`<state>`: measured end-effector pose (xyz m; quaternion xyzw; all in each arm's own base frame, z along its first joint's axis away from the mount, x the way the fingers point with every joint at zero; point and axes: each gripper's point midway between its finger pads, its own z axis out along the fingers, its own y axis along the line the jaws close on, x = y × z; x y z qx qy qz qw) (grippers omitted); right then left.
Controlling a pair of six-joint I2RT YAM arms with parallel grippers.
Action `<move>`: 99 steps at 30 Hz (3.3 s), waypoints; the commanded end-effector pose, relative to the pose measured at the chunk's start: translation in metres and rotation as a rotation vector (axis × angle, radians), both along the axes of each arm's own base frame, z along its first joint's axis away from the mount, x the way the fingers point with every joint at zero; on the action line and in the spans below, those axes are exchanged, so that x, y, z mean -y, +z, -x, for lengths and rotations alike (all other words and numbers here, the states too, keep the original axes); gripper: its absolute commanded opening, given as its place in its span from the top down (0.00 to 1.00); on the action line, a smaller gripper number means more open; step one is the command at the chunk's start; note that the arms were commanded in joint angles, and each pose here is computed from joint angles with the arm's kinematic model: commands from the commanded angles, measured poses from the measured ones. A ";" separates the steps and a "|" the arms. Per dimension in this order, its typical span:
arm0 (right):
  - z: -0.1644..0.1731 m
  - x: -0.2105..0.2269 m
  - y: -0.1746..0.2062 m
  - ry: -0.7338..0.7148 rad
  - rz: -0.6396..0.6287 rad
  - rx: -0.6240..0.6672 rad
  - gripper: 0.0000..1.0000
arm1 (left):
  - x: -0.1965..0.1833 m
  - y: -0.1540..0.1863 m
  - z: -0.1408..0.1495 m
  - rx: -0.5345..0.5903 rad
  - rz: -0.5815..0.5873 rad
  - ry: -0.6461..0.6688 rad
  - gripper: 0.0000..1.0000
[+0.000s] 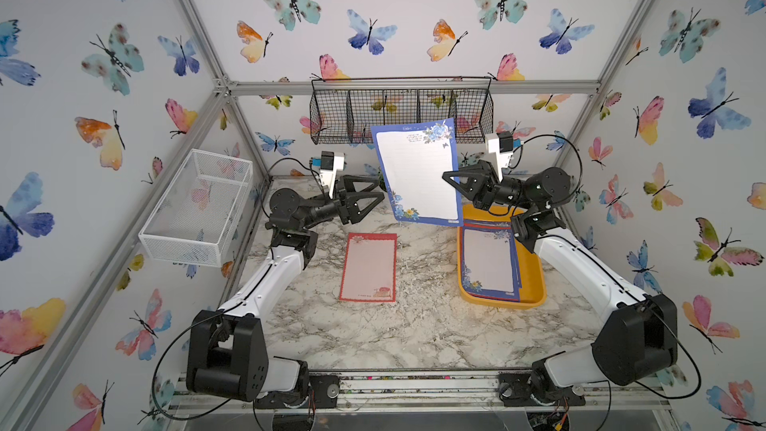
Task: Take out the stationery paper from the storage box
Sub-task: Pick up the stationery paper from the storage box, then place the stationery paper at the center of the board.
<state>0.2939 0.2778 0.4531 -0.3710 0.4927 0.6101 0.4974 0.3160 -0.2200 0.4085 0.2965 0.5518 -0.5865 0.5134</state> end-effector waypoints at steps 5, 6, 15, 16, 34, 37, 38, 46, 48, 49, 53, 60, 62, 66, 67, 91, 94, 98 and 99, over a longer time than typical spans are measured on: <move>0.008 -0.010 -0.004 0.083 -0.062 -0.011 0.98 | 0.004 0.006 0.002 0.014 0.013 -0.029 0.34; 0.009 -0.011 -0.004 0.091 -0.069 -0.011 0.98 | 0.004 0.006 0.003 0.013 0.013 -0.029 0.36; 0.007 -0.012 -0.010 0.081 -0.081 -0.036 0.98 | 0.003 0.009 0.012 0.040 0.014 -0.029 0.64; 0.007 -0.012 -0.011 0.078 -0.082 -0.040 0.98 | 0.003 0.009 0.013 0.043 0.015 -0.029 0.68; 0.008 -0.018 -0.021 0.056 -0.079 -0.071 0.98 | 0.005 0.016 0.028 0.078 0.022 -0.042 0.89; 0.007 -0.018 -0.020 0.047 -0.078 -0.073 0.98 | 0.005 0.017 0.032 0.088 0.023 -0.040 0.92; 0.007 -0.018 -0.020 0.045 -0.078 -0.071 0.98 | 0.004 0.017 0.032 0.092 0.024 -0.038 0.93; 0.008 -0.017 -0.018 0.030 -0.068 -0.078 0.98 | 0.003 0.018 0.035 0.082 0.034 -0.030 1.00; 0.008 -0.016 -0.018 0.027 -0.067 -0.080 0.98 | 0.004 0.018 0.033 0.062 0.036 -0.040 1.00; 0.009 -0.017 -0.018 0.026 -0.065 -0.081 0.98 | 0.004 0.017 0.032 0.051 0.035 -0.045 1.00; 0.004 -0.017 -0.021 -0.004 -0.042 -0.086 0.98 | 0.004 0.017 0.028 0.037 0.041 -0.036 1.00; -0.011 -0.020 -0.030 -0.070 0.003 -0.107 0.93 | 0.003 0.013 0.022 0.021 0.015 -0.008 1.00; -0.012 -0.020 -0.029 -0.076 0.010 -0.105 0.87 | 0.003 0.009 0.016 0.007 -0.007 0.012 1.00; -0.011 -0.017 -0.031 -0.113 0.027 -0.100 0.74 | 0.003 0.002 0.008 -0.006 -0.040 0.057 1.00; -0.012 -0.015 -0.032 -0.135 0.037 -0.097 0.71 | 0.003 0.001 0.006 -0.010 -0.050 0.064 1.00; -0.042 0.031 -0.063 -0.584 0.332 -0.185 0.45 | -0.035 -0.201 -0.050 -0.843 -0.594 0.205 1.00; -0.048 0.034 -0.072 -0.619 0.375 -0.216 0.46 | -0.040 -0.229 -0.044 -0.942 -0.642 0.171 1.00; -0.051 0.034 -0.079 -0.621 0.410 -0.228 0.46 | -0.047 -0.264 -0.033 -1.043 -0.676 0.154 1.00; -0.050 0.034 -0.080 -0.614 0.415 -0.230 0.47 | -0.047 -0.270 -0.030 -1.058 -0.675 0.146 1.00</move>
